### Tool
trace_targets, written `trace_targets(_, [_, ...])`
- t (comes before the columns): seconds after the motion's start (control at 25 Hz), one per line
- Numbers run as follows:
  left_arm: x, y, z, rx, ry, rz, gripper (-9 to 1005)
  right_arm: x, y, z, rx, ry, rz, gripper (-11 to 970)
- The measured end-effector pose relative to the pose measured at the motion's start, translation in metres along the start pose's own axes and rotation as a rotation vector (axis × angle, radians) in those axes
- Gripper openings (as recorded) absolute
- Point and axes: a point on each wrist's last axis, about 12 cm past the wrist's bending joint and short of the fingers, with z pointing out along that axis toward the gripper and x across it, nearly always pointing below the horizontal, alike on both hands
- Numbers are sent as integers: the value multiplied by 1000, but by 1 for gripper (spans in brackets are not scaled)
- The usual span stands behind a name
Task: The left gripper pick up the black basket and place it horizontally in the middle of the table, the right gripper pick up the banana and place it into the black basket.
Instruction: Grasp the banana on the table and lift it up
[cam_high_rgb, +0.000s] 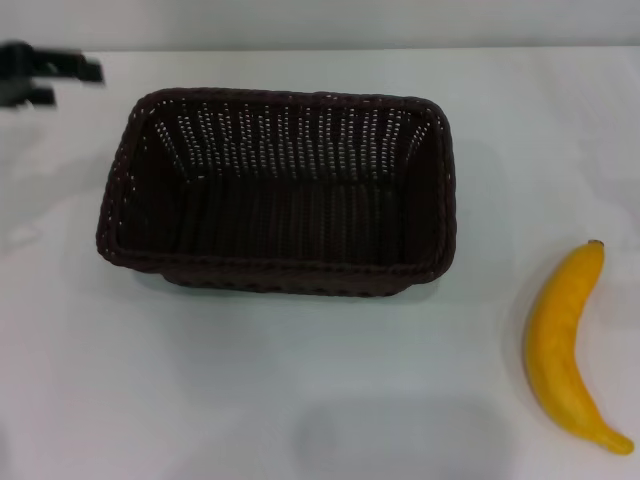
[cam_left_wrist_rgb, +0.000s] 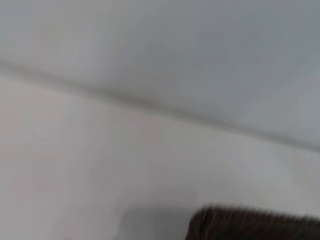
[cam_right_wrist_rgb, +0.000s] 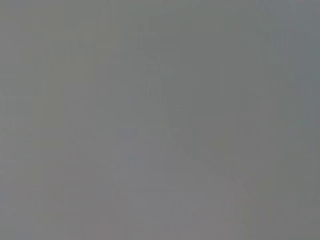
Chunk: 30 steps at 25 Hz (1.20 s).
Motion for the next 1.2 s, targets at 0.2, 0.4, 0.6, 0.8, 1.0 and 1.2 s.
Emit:
trace_targets(0.2, [22, 26, -41, 133, -335, 133, 845, -11, -16, -12, -50, 39, 94, 845])
trace_targets(0.4, [53, 45, -61, 151, -557, 221, 879, -43, -32, -17, -184, 149, 172, 840])
trace_targets(0.6, [100, 65, -67, 65, -798, 306, 875, -78, -29, -3, -294, 427, 206, 835])
trace_targets(0.8, [120, 71, -65, 8, -905, 336, 875, -113, -8, 17, -336, 672, 164, 830])
trace_targets(1.0, [129, 77, -61, -19, -964, 334, 875, -138, 28, 34, -333, 906, 73, 826])
trace_targets(1.2, [130, 79, -56, -38, -974, 360, 875, -141, 78, 47, -306, 1144, -11, 821])
